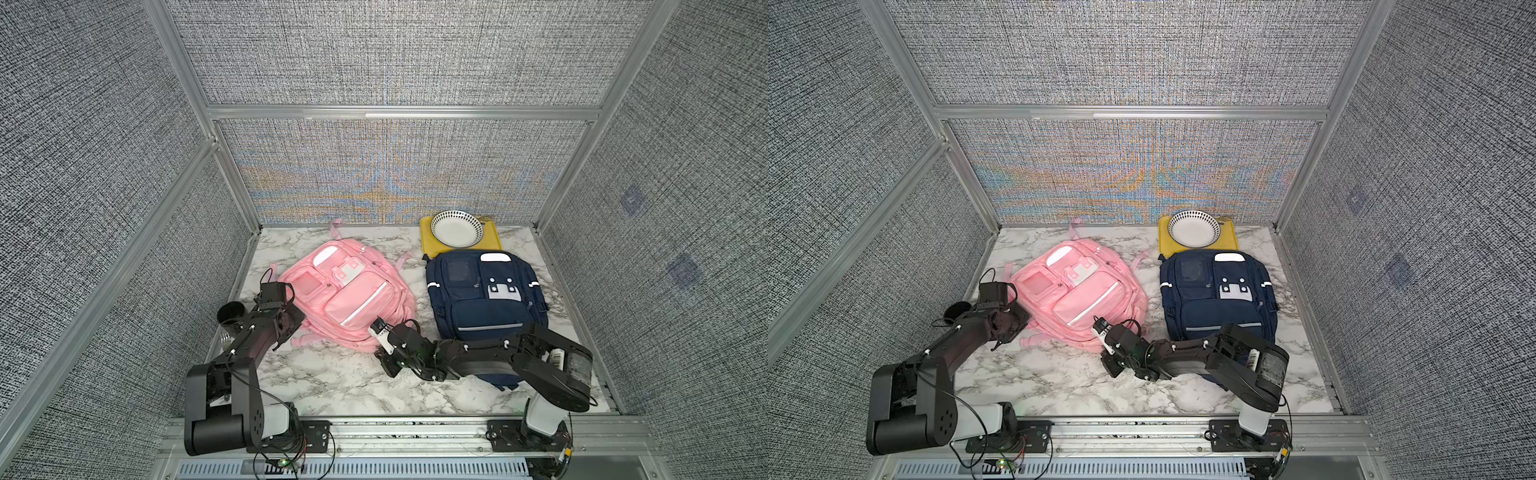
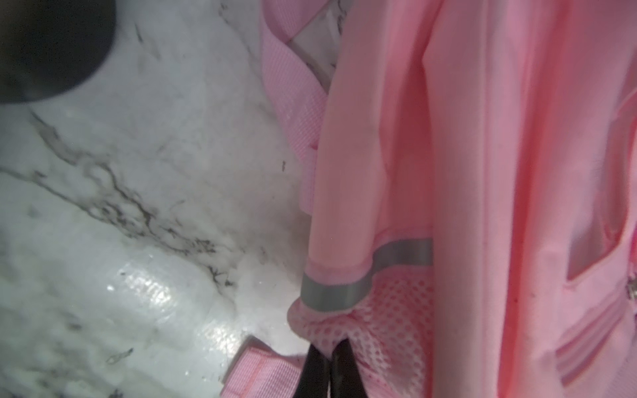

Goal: Zip up the backpack
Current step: Zip the zipper on the backpack.

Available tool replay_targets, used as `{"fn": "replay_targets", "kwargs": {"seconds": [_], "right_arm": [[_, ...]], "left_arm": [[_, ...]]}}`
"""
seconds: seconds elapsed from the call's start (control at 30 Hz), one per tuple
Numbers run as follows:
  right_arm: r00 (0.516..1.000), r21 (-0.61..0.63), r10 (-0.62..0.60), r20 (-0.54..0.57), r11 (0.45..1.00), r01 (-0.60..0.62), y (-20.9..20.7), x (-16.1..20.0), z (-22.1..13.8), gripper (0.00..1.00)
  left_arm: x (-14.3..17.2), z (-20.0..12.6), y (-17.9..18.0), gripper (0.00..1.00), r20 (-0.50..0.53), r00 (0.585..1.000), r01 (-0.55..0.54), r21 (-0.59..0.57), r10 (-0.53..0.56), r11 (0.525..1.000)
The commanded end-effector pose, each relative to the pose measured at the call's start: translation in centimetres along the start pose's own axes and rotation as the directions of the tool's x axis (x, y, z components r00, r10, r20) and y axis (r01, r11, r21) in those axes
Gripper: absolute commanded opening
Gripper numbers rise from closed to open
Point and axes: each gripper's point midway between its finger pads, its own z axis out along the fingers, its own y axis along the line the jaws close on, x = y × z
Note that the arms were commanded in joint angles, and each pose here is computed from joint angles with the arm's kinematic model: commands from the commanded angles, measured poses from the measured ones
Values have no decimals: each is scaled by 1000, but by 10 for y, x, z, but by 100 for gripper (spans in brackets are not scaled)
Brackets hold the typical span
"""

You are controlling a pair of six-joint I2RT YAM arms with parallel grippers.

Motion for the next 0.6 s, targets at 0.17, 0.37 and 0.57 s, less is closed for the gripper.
{"fn": "replay_targets", "kwargs": {"seconds": [0.17,0.37,0.57], "right_arm": [[998,-24,59,-6,998,-60,22,-5,22,0],[993,21,115,16,993,-116,22,-10,34,0],[993,33,113,27,993,-114,21,-11,35,0]], "left_arm": [[-2,-3,-24,9,-4,996,-84,93,85,992],[25,-33,-16,47,17,992,-127,103,126,987],[49,-66,-27,54,27,986,-168,199,166,966]]}}
